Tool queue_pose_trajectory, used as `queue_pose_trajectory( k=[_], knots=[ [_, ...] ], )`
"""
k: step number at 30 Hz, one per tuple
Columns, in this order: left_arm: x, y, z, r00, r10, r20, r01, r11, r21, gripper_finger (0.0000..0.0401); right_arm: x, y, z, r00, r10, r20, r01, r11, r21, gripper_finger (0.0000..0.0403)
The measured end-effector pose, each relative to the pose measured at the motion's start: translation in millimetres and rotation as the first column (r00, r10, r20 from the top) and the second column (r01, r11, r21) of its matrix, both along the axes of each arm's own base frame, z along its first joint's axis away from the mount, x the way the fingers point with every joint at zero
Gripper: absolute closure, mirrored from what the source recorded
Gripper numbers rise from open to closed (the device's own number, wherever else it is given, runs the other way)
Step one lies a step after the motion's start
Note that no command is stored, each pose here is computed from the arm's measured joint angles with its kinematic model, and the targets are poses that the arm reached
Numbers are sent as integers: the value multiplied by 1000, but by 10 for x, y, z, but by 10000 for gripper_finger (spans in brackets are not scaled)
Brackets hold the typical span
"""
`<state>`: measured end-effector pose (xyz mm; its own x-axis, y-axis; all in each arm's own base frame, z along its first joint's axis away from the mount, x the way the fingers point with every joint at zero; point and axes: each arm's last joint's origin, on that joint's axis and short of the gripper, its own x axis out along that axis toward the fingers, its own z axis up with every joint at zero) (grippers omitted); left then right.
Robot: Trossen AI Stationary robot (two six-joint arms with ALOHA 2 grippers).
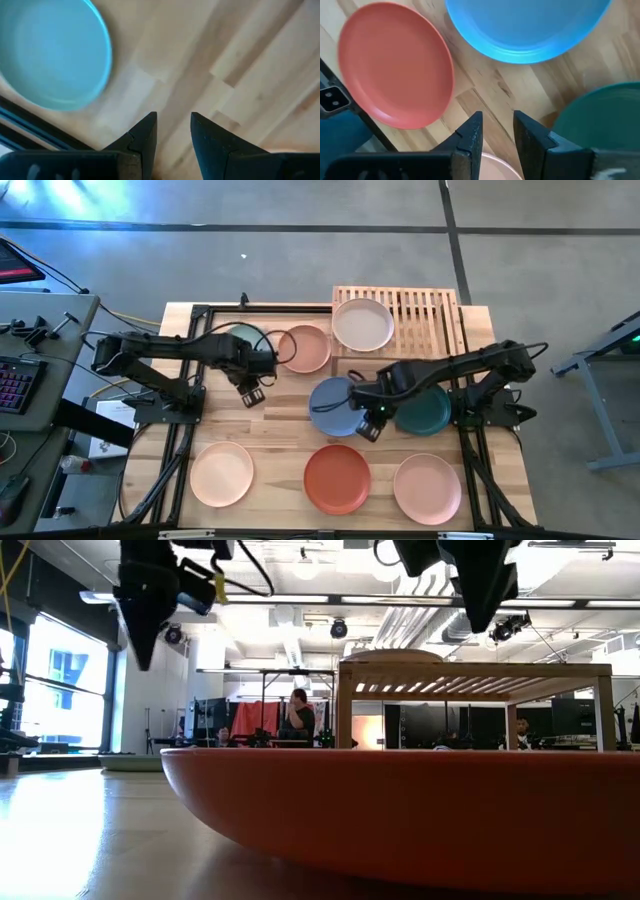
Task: Place and stack plates onto a shelf
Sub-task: Stack the light orange plate on top of the white plate
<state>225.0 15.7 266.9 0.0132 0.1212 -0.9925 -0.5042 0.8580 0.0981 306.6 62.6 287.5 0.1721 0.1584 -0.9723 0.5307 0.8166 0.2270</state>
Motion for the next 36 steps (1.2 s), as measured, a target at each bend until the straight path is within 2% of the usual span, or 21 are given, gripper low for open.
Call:
queue_pose_trajectory(
  k=[6,15,24,31,36],
  knots=[
    [-45,-223,-123,998,-44,-42,41,997,-71,293,-10,30,-15,999,41,0,-41,999,-6,316],
    [-166,-706,-249,970,-230,-83,223,971,-90,293,3,-38,-15,989,145,18,-145,989,-22,316],
    [-267,-1195,-251,909,-417,4,416,906,-79,293,3,-40,-15,972,234,29,-232,972,-40,316],
    [-396,-1538,-246,877,-472,92,477,878,-39,293,16,-38,-12,959,278,48,-276,960,-52,316],
    [-463,-1668,-301,861,-489,140,495,869,-8,293,17,-40,-11,953,297,50,-294,954,-62,316]
  ],
)
